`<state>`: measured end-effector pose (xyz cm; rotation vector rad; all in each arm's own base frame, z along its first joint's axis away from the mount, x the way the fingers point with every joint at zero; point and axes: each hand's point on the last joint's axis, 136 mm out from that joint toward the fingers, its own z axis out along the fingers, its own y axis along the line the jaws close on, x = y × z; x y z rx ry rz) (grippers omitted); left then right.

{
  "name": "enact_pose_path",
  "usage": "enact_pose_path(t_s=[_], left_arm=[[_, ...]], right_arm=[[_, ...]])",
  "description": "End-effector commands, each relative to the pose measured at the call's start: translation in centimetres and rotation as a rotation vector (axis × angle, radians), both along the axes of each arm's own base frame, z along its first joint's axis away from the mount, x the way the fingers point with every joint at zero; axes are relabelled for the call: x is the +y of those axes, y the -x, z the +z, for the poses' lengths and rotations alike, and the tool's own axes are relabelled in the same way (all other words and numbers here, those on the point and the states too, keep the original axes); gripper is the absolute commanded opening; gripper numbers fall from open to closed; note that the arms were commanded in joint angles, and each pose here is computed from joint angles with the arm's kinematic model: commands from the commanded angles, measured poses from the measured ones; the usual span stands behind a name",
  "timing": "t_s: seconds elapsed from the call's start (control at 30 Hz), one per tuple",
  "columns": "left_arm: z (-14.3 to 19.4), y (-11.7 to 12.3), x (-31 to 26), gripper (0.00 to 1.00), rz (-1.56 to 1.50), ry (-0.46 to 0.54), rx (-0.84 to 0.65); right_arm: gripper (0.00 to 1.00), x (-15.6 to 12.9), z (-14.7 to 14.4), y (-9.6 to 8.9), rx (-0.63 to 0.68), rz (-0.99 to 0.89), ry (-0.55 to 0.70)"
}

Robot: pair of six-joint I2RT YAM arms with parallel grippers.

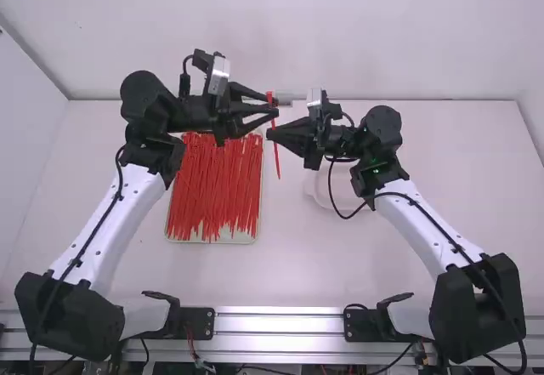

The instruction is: Fasten the cable tie

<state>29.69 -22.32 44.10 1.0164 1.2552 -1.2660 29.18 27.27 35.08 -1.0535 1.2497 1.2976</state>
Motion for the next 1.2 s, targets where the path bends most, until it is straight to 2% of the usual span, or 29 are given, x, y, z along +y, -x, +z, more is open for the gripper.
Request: enact_pose_path(t_s=[0.0,0.1,0.33,0.37,0.47,0.53,0.9,1.07,1.17], left_arm=[[1.0,0.2,-0.1,0.24,0.004,0.007,-0.04],[1.0,0.1,-0.1,0.26,0.007,0.008,-0.04],[1.2,-0.3,0.0,0.24,0.032,0.017,-0.032],[1.2,-0.3,0.0,0.22,0.032,0.017,-0.032],[1.2,-0.3,0.0,0.06,0.032,0.017,-0.032],[1.2,-0.3,0.0,0.02,0.032,0.017,-0.03],[1.1,-0.3,0.0,0.02,0.028,0.015,-0.026],[0.9,-0.4,0.0,0.02,0.034,0.011,-0.03],[0.5,-0.8,0.2,0.02,0.054,0.003,-0.03]], right_arm=[[0.0,0.2,1.0,-0.2,-0.024,0.004,-0.01],[0.0,0.2,1.0,-0.2,-0.024,0.004,-0.01],[0.0,0.1,1.0,-0.2,-0.024,0.004,-0.01],[0.0,0.1,1.0,-0.2,-0.024,0.004,-0.009],[0.0,0.2,1.0,-0.2,-0.024,0.005,-0.01],[0.0,0.2,1.0,-0.2,-0.025,0.005,-0.01],[0.0,0.2,1.0,-0.1,-0.028,0.008,-0.01],[0.31,0.2,0.9,-0.1,-0.021,0.008,-0.007],[0.7,0.1,0.6,-0.3,-0.004,0.004,-0.001]])
